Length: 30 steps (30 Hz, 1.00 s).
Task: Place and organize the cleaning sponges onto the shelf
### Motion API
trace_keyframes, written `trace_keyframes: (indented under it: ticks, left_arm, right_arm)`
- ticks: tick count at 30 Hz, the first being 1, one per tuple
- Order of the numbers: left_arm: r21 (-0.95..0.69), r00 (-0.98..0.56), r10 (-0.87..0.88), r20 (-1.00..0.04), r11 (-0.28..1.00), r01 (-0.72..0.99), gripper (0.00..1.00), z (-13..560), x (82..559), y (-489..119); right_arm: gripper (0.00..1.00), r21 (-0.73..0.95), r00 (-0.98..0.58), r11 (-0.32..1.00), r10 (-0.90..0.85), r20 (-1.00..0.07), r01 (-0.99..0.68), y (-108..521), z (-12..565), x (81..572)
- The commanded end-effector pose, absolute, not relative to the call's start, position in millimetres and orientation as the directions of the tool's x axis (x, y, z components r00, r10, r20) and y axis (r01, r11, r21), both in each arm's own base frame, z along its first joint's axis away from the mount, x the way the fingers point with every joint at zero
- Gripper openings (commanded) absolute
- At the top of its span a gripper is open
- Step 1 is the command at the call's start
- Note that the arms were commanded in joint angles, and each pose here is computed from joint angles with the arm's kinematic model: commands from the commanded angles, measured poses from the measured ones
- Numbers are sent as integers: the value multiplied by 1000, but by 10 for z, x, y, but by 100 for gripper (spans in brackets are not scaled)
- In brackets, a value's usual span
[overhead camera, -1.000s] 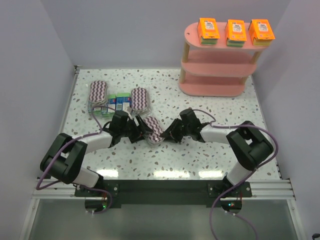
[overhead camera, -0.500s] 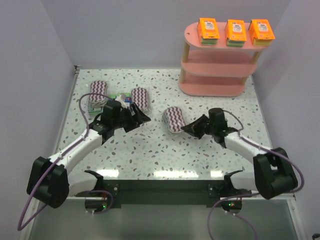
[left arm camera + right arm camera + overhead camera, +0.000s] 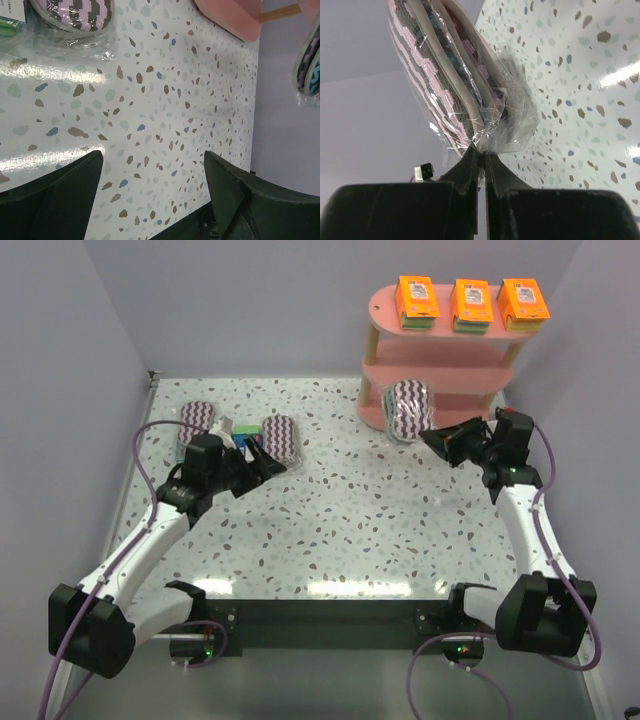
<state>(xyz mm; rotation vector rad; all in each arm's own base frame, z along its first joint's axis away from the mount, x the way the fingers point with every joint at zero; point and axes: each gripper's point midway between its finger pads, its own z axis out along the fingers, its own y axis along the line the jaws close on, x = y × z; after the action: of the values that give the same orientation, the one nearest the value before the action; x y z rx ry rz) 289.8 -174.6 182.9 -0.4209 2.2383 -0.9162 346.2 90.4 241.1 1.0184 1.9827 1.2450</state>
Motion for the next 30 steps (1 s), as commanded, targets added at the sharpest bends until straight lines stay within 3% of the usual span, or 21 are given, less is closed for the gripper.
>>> trace_keyframes:
  ticks: [1,5,16,30]
  left_arm:
    - [-712,-697,-507,-507,702,7,88,2022,2872,-1705]
    - [-709,-694,-508,-511,705,7,88,2053,2860,-1656]
    - [-705,-672,-525,-523,709,-5,89,2149,2803,-1513]
    - [-708,-666,-542,-512,706,-29,90,2128,2769,-1468]
  right_arm:
    - [0,945,-546,255,831,-106,205,847,2771,3643]
    - [0,946,-526,265,840,-131,186,756,2915,4008]
    - [0,949,-476,214,875,-82,231,571,2904,4950]
    - [0,937,-493,217,868,-58,273,794,2797,5469]
